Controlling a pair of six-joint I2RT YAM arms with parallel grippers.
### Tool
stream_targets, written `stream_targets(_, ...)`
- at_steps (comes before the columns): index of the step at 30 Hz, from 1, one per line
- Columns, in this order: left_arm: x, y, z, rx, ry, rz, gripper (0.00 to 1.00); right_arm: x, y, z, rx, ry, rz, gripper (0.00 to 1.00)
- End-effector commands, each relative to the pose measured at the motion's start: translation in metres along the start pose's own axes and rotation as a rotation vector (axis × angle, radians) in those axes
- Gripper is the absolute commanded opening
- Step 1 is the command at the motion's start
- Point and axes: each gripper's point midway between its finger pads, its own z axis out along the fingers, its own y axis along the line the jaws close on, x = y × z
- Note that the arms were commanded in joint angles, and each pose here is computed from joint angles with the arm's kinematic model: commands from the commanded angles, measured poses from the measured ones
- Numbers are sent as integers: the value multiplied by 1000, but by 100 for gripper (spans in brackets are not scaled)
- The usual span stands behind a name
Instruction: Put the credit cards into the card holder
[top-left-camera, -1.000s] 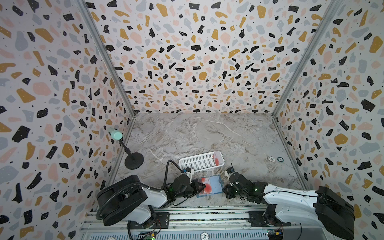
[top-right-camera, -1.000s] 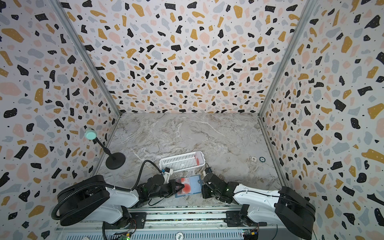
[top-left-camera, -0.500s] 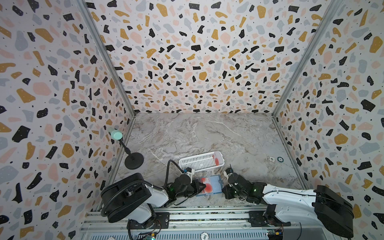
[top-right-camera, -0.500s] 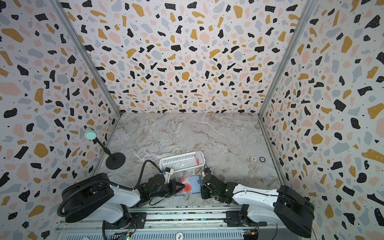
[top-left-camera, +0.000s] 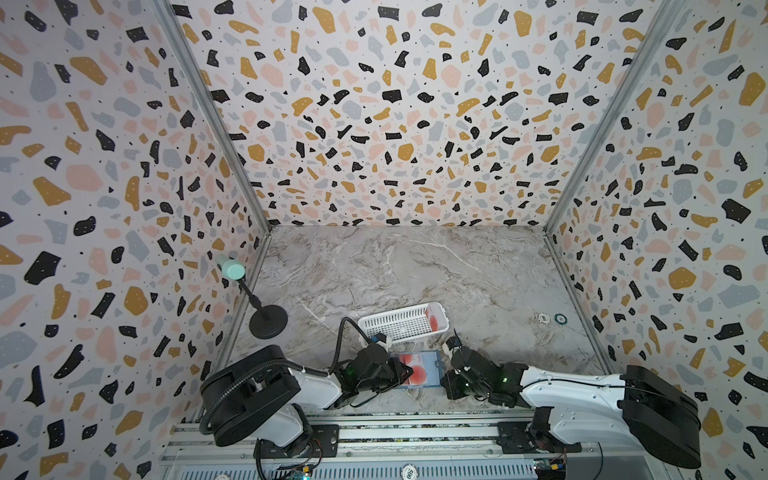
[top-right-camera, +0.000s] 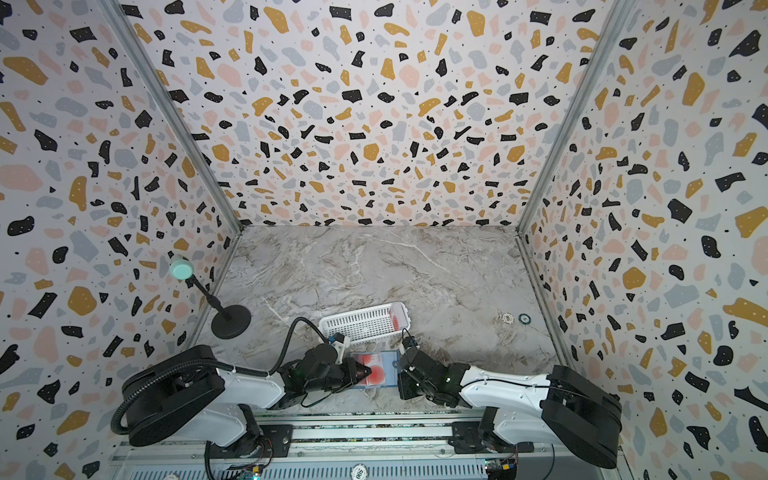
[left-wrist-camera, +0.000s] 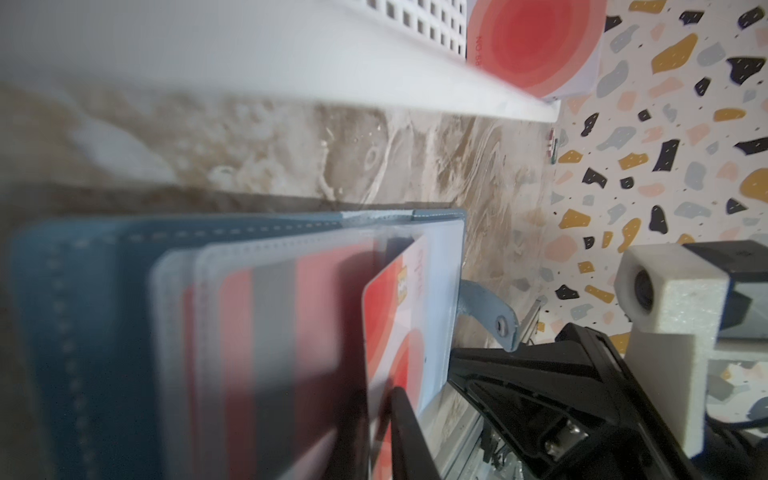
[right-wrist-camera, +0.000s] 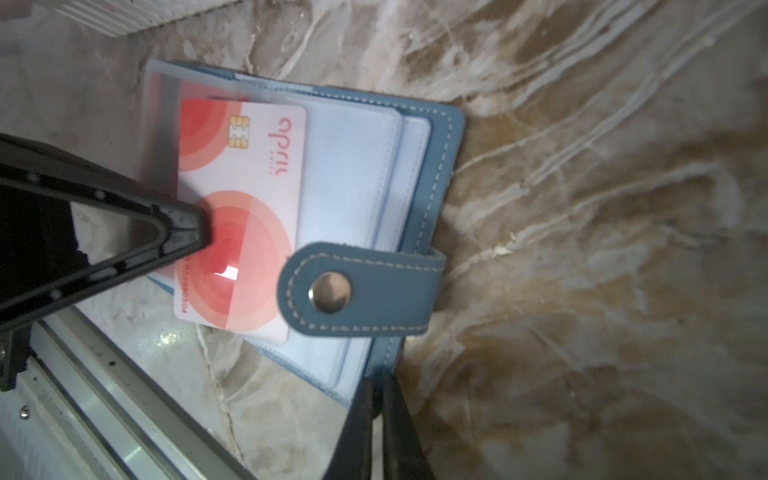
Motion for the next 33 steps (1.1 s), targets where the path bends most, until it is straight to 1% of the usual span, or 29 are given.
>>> stream_targets(1, 0, 24, -4, -144, 7, 41, 21, 2, -3, 0, 32, 18, -5, 8)
stream_targets(10, -10, 40, -15, -311, -12, 100, 31, -1, -1, -1, 35, 15, -10, 8)
stream_targets(13, -13, 41, -17, -339, -19, 116, 32, -1, -1, -1, 37, 15, -10, 8)
stream_targets(16, -14, 41, -17, -347, -18, 123, 32, -1, -1, -1, 39, 16, -11, 8)
stream_targets(27, -13, 26, -4, -275, 3, 123, 32, -1, -1, 0, 40, 18, -15, 7)
stream_targets(33, -16, 19, 1, -264, 4, 136, 32, -1, -1, 1, 39, 18, -17, 7)
